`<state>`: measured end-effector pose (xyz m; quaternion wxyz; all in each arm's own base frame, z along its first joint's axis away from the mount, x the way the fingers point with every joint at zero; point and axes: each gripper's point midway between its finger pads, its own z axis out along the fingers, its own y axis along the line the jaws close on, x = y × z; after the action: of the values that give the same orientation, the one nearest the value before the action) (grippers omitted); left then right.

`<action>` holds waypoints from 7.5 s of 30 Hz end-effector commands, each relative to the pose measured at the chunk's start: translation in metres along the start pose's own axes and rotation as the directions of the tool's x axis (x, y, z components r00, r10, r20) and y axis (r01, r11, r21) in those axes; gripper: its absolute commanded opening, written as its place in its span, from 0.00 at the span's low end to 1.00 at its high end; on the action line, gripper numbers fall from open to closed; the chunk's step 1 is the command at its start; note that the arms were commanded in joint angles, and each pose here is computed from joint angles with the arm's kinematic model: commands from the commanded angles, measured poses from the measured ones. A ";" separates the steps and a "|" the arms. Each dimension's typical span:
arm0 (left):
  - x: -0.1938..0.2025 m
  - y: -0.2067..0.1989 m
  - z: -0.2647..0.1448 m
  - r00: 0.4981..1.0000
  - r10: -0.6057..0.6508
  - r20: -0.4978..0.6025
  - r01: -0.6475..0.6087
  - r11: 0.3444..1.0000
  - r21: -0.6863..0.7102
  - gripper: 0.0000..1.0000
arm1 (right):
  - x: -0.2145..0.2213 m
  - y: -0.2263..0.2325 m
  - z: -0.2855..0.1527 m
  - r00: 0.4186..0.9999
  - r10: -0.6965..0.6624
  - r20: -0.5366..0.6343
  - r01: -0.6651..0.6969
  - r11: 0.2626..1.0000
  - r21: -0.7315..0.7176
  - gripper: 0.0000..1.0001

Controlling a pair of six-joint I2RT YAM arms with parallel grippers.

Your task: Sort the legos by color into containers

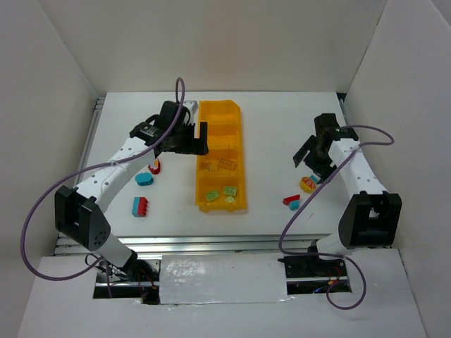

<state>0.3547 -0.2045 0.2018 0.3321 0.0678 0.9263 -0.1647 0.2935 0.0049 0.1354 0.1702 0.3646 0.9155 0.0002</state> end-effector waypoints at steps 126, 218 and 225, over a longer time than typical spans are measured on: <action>-0.047 -0.122 -0.028 0.947 -0.091 -0.308 0.302 0.575 0.760 1.00 | 0.134 0.243 -0.107 0.537 -0.764 0.358 0.789 0.304 -0.534 0.03; -0.048 -0.061 0.021 0.928 -0.242 -0.282 0.363 0.752 0.551 0.00 | 0.094 0.223 -0.192 0.625 -0.461 0.631 0.774 0.259 -0.578 0.12; -0.048 -0.060 0.020 0.921 -0.256 -0.295 0.382 0.740 0.553 0.00 | 0.102 0.219 -0.195 0.612 -0.463 0.642 0.779 0.212 -0.590 0.00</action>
<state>0.3923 -0.2647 0.2327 0.1631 0.0139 0.8526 -0.4962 0.3063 0.2531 0.3023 0.4304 -0.1699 0.8367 0.2929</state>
